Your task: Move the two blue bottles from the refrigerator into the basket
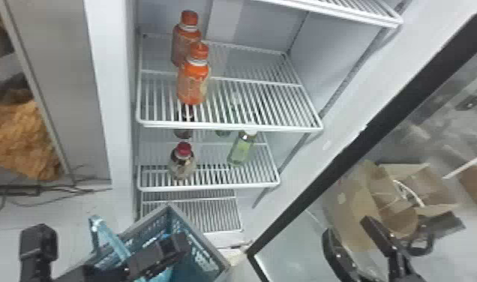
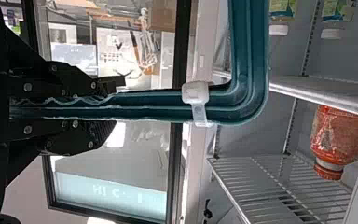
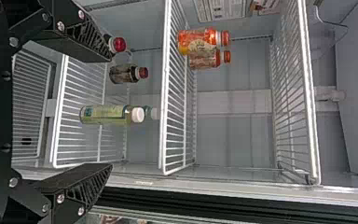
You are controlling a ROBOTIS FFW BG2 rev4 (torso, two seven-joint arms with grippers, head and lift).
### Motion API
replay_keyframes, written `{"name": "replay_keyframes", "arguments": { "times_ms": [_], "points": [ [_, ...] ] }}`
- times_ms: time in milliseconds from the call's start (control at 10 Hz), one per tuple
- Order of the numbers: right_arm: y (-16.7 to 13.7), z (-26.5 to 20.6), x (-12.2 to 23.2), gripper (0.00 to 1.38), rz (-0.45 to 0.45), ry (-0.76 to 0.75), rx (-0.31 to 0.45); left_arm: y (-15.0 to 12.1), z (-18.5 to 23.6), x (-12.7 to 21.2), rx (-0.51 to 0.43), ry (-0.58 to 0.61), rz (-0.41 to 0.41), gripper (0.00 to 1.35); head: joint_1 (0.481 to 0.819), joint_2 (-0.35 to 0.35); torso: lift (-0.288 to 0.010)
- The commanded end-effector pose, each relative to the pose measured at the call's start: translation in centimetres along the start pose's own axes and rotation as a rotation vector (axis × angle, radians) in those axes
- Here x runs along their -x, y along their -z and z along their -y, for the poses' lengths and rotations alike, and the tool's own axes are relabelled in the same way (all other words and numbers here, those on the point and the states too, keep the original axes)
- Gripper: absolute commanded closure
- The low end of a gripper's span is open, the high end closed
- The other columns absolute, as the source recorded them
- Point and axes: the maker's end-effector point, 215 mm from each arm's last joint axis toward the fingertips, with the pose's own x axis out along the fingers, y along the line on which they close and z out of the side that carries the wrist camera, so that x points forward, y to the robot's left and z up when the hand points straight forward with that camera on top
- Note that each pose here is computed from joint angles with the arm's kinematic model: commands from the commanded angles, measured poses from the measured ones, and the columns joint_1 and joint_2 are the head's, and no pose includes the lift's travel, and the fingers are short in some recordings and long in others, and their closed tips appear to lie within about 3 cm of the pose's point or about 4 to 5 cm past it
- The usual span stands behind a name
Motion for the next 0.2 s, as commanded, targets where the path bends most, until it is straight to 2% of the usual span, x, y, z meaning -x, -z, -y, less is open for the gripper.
{"name": "replay_keyframes", "arguments": {
  "times_ms": [0,100],
  "points": [
    [0.15,0.05,-0.01,0.27,0.000,0.002,-0.005,0.09,-0.01,-0.02,0.003,0.001,-0.001,1.20,0.695,-0.350,-0.010],
    [0.23,-0.06,-0.10,0.27,0.001,0.001,-0.009,0.03,-0.01,-0.02,0.001,0.001,0.001,1.20,0.695,-0.350,-0.010]
  ]
}}
